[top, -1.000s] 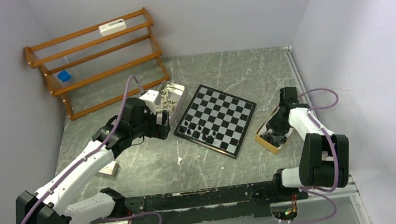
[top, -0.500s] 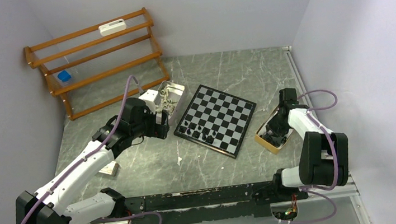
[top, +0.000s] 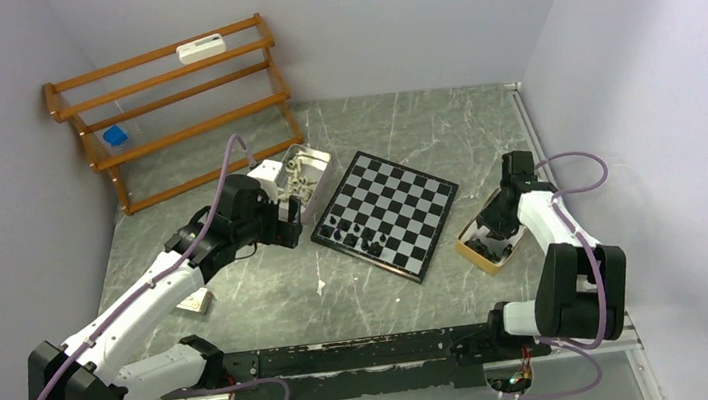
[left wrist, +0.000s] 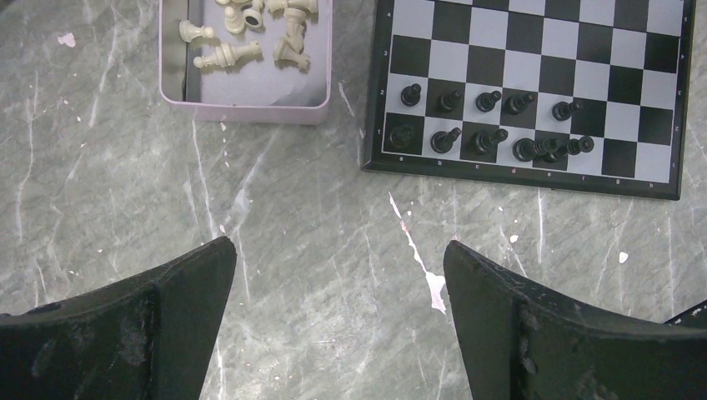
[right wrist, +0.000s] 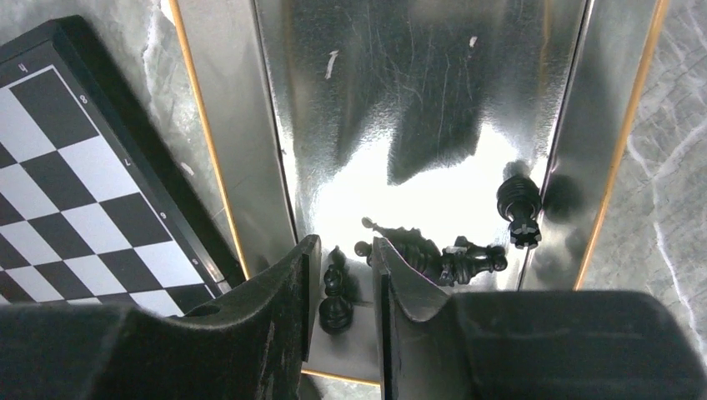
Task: Set up the chess pieces on the board
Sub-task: Adjust the chess piece on the chessboard.
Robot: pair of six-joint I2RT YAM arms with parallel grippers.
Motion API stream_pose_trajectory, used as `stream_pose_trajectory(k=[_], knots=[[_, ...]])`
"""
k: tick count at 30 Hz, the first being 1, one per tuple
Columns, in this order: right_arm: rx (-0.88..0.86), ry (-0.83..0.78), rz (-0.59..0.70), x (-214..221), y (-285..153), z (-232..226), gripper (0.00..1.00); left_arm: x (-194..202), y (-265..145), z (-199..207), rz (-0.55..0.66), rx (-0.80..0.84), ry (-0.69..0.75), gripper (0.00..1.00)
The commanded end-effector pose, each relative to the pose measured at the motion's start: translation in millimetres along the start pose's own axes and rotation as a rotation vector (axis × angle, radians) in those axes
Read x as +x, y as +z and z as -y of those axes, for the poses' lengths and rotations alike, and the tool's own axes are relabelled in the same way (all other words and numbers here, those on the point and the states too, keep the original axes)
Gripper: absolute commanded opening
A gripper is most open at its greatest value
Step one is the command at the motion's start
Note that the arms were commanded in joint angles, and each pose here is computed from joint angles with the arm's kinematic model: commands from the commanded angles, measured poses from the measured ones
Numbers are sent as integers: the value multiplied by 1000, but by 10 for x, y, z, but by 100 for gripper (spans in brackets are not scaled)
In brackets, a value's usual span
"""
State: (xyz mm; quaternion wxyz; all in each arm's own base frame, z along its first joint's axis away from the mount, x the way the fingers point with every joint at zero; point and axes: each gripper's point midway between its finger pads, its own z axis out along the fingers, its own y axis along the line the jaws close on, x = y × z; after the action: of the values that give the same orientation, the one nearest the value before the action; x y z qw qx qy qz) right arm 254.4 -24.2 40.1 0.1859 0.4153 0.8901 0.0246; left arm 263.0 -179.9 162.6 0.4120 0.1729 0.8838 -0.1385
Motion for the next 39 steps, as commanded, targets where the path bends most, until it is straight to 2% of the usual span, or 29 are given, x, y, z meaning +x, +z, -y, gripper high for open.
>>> stream_pose_trajectory(k=[1,12,25,30,39], knots=[[-31,-15,-22,54,-59,-37,33,-129,-44,32,31,8,11,100],[-4,-64,-72,222,18,50,33,-128,-38,29,33,6,11,100],[-28,-66,-104,270,175,-10,25,-127,-49,14,36,-1,10,100],[-9,-64,-62,175,196,5,15,-119,-32,5,31,-7,9,100],[80,-35,115,-307,237,67,12,-96,-29,-23,25,-23,5,100]])
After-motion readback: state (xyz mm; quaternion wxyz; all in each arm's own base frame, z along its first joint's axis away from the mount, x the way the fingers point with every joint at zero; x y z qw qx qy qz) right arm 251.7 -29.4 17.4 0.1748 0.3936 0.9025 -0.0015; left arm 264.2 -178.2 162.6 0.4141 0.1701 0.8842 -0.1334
